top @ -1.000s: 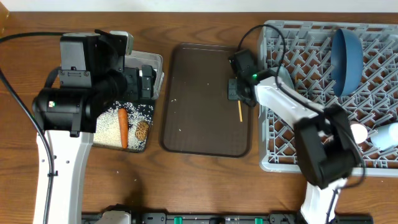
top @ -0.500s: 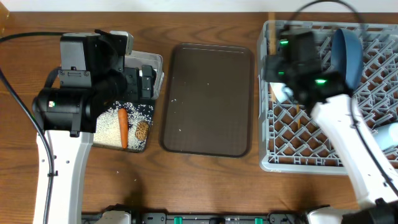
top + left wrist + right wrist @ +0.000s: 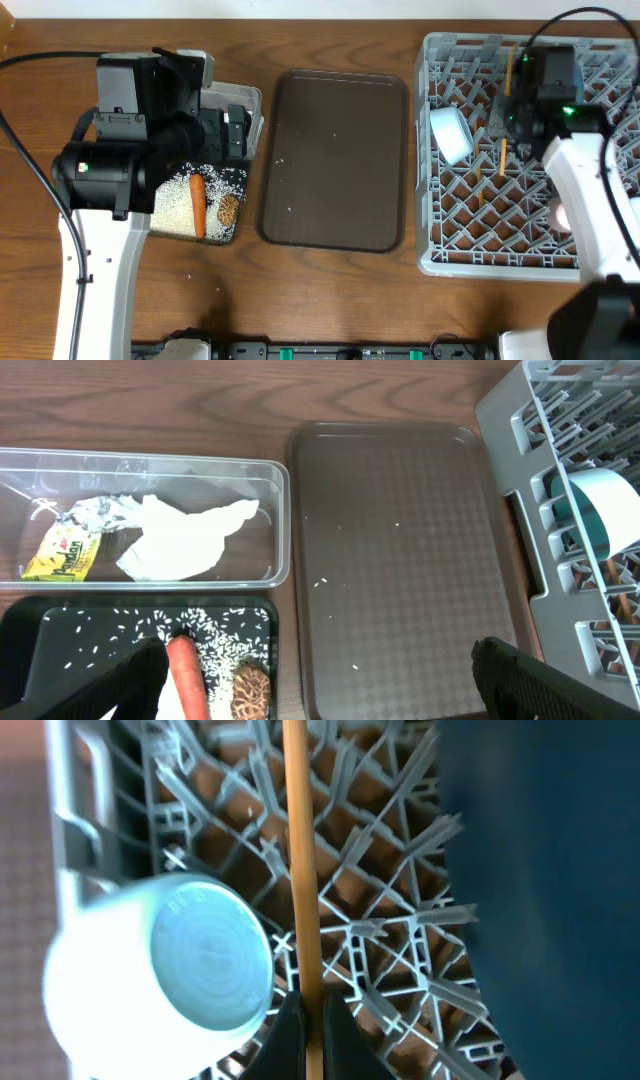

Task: Sort waste into correct bins and load items into the dishwasher rack
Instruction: 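Carry chopstick with right gripper and drop it in rack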

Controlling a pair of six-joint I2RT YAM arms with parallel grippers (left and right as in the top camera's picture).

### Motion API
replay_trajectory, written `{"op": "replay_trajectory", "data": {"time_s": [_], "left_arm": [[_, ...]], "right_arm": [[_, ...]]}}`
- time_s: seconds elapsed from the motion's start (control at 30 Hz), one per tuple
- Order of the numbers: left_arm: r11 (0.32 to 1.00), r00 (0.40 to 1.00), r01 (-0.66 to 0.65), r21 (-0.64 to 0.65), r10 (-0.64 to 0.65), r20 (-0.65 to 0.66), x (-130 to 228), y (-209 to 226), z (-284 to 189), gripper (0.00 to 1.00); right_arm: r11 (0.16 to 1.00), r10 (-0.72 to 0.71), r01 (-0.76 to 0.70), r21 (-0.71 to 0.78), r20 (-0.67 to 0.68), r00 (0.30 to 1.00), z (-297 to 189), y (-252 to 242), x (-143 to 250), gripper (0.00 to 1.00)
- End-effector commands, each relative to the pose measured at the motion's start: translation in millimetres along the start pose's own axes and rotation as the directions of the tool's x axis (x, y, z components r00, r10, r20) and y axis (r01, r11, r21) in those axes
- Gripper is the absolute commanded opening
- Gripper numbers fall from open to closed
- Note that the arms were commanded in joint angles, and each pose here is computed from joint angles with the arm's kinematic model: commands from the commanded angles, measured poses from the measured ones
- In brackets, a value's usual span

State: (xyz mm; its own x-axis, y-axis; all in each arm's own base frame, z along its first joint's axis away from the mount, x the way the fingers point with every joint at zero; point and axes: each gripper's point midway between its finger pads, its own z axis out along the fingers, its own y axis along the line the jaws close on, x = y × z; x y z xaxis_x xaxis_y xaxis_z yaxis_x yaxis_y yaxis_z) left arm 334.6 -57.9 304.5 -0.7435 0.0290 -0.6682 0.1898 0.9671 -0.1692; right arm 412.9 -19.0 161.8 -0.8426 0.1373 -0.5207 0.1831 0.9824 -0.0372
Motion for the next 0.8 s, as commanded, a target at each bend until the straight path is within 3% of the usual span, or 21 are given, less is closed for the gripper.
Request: {"op": "replay_trajectory", "data": {"time_s": [0.0, 0.1, 0.13, 0.17, 0.2, 0.43, 0.63, 0.77], "left_arm": [[1.000, 1.000, 0.006, 0.013, -0.006, 0.010, -3.2, -2.8, -2.7, 0.98], [1.000, 1.000, 0.006, 0.013, -0.006, 0.010, -3.2, -2.9, -2.7, 0.98], [1.000, 1.000, 0.006, 0.013, -0.006, 0.010, -3.2, -2.9, -2.7, 0.98], [1.000, 1.000, 0.006, 0.013, -0.006, 0.010, -3.2, -2.8, -2.7, 0.98], [1.000, 1.000, 0.006, 0.013, -0.006, 0.010, -3.2, -2.9, -2.7, 0.98], [1.000, 1.000, 0.006, 0.013, -0.006, 0.010, -3.2, -2.9, -2.7, 0.98], [1.000, 1.000, 0.006, 0.013, -0.006, 0.010, -3.2, -2.9, -2.7, 0.98], [1.000, 1.000, 0.006, 0.013, -0.006, 0.010, -3.2, -2.8, -2.7, 0.98]], "right_arm": [[0.996, -0.078, 0.080, 0.048, -0.034, 0.996, 14.1, -7.9, 5.0, 0.01], [0.992, -0.081, 0.084, 0.095, -0.042, 0.996, 17.2, -15.6, 5.9, 0.03], [0.992, -0.081, 0.084, 0.099, -0.039, 0.996, 16.0, -16.3, 5.0, 0.20], [0.993, -0.079, 0.081, 0.089, -0.027, 0.997, 12.3, -15.0, 2.3, 0.54], [0.995, -0.079, 0.080, 0.067, -0.012, 0.997, 7.5, -10.4, -0.9, 0.67], [0.976, -0.067, 0.105, -0.191, 0.198, 0.978, -59.1, 44.1, -35.4, 0.73], [0.878, 0.004, 0.152, -0.455, 0.324, 0.946, -119.5, 113.1, -49.0, 0.81], [0.828, 0.041, 0.206, -0.522, 0.422, 0.906, -140.9, 152.8, -67.1, 0.86]]}}
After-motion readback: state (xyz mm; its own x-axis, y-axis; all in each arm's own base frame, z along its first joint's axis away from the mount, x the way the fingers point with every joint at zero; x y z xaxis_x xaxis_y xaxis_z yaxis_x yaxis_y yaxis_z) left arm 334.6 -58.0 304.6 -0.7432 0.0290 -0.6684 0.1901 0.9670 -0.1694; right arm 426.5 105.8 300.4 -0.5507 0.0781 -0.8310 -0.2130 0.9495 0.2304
